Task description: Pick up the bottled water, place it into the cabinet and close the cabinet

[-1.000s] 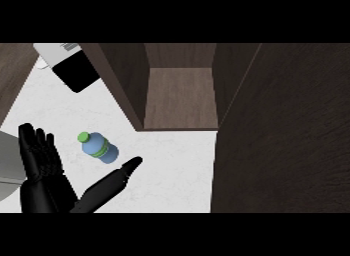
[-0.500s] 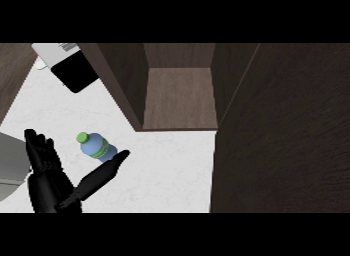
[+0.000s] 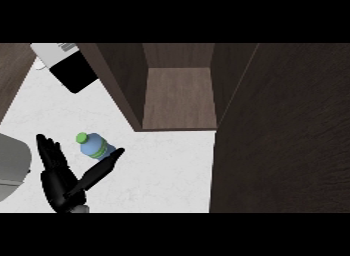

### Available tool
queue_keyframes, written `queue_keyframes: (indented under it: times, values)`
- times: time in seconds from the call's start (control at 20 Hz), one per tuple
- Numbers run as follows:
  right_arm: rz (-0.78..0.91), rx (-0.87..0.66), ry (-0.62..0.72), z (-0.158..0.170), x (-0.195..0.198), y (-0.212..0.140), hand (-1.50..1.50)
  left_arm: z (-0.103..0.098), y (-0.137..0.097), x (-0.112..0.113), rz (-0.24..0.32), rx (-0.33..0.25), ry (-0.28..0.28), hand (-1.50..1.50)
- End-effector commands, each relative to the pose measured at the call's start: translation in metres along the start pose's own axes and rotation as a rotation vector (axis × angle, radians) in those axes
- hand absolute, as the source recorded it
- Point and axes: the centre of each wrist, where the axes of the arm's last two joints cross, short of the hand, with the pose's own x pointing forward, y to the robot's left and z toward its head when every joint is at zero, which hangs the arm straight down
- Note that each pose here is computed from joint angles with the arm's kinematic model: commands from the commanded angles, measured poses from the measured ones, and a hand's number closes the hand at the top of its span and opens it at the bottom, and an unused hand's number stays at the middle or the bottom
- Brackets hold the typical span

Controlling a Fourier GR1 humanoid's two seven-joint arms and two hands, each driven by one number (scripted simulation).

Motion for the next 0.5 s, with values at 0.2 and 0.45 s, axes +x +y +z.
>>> queue_keyframes:
  times: [0.2, 0.45]
  values:
    - [0.012, 0.031, -0.034, 0.012, 0.038, -0.003, -1.50, -0.010, 0.012, -0.060, -0.002, 0.059, 0.006, -1.50]
    - [0.015, 0.016, -0.030, 0.015, 0.034, 0.004, -1.50, -0.016, 0.036, -0.092, 0.101, 0.017, 0.014, -1.50]
